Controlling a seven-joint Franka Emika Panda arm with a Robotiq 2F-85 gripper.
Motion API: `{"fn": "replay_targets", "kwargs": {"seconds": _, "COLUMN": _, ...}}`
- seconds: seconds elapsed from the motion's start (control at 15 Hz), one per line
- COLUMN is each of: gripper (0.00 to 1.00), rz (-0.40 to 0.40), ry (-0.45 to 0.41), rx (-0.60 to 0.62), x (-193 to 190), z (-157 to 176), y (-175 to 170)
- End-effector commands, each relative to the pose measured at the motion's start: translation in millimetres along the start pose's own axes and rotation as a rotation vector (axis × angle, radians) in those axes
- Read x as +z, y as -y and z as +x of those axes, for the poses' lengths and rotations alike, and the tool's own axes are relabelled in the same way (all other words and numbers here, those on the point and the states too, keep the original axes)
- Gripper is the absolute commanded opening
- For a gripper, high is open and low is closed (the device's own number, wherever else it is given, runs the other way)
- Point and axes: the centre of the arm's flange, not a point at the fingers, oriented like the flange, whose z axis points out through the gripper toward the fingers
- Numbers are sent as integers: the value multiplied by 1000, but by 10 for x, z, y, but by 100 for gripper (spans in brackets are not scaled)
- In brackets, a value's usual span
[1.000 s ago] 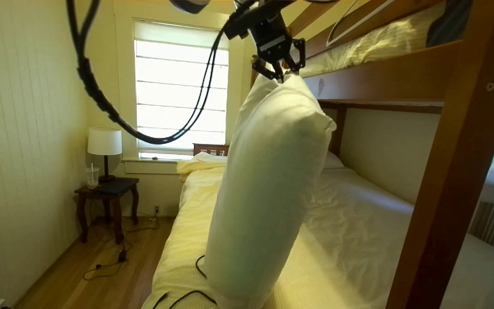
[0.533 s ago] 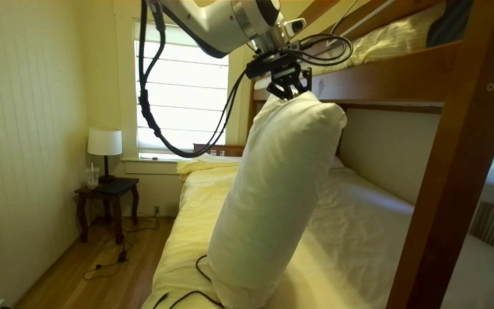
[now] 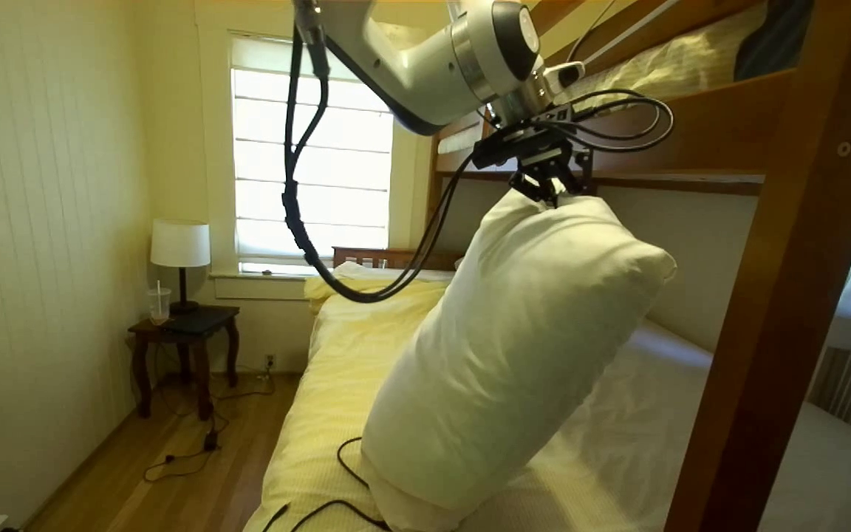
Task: Flip the pillow over
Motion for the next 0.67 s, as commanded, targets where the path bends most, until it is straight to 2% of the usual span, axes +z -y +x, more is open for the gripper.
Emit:
{"fn": "replay_targets", "kwargs": {"seconds": 0.0, "gripper": 13, "rz": 2, "ry": -2, "rx": 0, "x": -9, "z": 6, "y": 21}}
{"fn": "replay_targets", "kwargs": {"seconds": 0.4, "gripper": 13, "rz": 4, "ry": -3, "rx": 3, "x": -17, "z": 10, "y": 39}}
{"fn": "replay_targets", "kwargs": {"seconds": 0.47, "gripper": 3, "rz": 4, "ry": -7, "rx": 8, "x": -18, "z": 12, "y": 25}}
{"fn": "replay_targets", "kwargs": {"seconds": 0.53, "gripper": 38, "rz": 12, "ry": -3, "rx": 9, "x": -57, "z": 19, "y": 34}}
{"fn": "replay_targets", "kwargs": {"seconds": 0.6, "gripper": 40, "rz": 9, "ry": -25, "rx": 6, "x": -98, "z": 32, "y": 50}}
